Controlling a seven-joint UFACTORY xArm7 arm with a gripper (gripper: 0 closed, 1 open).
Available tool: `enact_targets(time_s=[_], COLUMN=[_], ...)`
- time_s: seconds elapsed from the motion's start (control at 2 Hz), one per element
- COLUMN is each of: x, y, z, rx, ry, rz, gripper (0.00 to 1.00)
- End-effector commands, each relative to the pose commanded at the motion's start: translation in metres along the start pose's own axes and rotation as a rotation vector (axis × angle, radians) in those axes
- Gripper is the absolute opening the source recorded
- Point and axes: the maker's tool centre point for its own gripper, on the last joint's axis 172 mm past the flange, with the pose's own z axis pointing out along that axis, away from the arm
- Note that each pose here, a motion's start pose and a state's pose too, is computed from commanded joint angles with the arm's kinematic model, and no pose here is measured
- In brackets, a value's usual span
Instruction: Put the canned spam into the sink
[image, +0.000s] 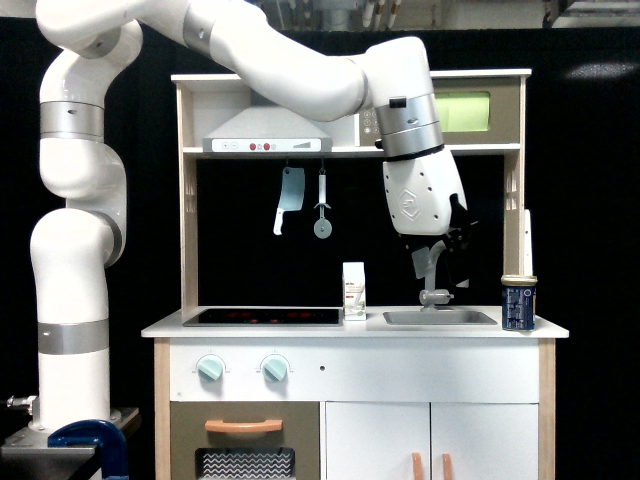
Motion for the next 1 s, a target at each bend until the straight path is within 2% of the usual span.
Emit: enact_targets(time_s=[0.5,1.0], x=[0.037,0.056], y=[0.025,0.015], z=[0.025,0.035], rx=[0.168,0.390], ry=[0.092,0.209], rz=[-0.251,-0.525], gripper=[1.00,1.00])
